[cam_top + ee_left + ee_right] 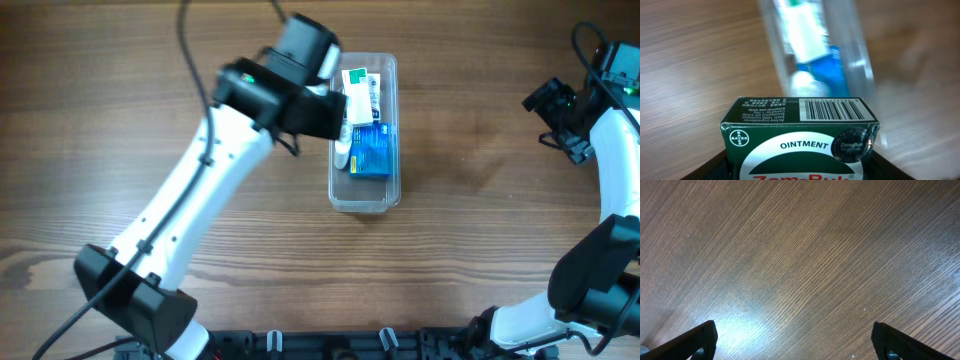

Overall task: Pack container
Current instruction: 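Carry the Zam-Buk tin over the container and lower it in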

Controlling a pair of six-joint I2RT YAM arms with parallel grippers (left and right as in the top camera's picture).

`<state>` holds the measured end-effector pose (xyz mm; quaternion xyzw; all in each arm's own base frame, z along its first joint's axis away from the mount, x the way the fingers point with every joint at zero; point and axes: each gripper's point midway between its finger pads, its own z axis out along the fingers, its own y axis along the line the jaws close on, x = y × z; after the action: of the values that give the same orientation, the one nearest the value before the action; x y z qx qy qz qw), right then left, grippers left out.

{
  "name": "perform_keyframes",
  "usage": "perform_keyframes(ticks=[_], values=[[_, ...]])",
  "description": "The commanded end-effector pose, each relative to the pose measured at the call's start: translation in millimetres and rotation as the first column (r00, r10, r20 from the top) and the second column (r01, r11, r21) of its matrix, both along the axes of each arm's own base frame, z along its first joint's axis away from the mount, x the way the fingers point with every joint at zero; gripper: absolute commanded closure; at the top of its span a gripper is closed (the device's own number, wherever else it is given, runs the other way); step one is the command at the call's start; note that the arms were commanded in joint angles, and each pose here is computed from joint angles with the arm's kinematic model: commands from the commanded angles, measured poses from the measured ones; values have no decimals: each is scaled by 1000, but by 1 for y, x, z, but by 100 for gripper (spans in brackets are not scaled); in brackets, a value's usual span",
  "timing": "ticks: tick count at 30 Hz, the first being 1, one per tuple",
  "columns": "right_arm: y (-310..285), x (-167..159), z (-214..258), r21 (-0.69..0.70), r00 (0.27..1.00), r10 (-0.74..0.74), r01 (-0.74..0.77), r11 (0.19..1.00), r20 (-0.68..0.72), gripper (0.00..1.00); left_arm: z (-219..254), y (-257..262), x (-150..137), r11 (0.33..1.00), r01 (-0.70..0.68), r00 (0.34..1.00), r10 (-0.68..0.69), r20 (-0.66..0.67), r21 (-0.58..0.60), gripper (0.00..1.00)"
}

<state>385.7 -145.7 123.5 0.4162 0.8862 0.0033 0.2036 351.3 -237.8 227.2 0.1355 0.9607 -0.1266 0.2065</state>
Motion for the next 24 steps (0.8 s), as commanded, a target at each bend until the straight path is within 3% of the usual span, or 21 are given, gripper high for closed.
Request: perform_keyframes(ticks=[1, 8, 12, 18, 24], values=[[-1, 0, -3, 5, 1000, -5, 5, 1000, -5, 0, 12, -45, -26, 993, 108, 994, -106, 36, -40, 35], [-1, 0, -3, 5, 1000, -4, 4, 1000, -5, 0, 12, -88, -48, 980, 194, 978, -191, 89, -30, 36], [-1, 0, -3, 5, 1000, -5, 5, 1000, -5, 0, -15, -93, -38, 998, 54, 998, -53, 18, -37, 36], [-1, 0, -3, 5, 1000, -4, 4, 1000, -5, 0, -64, -87, -18, 991, -119, 993, 121, -19, 62, 38], [-1, 0, -3, 5, 1000, -5, 5, 1000, -5, 0, -103, -88, -14, 978, -170, 981, 179, -69, 121, 39]])
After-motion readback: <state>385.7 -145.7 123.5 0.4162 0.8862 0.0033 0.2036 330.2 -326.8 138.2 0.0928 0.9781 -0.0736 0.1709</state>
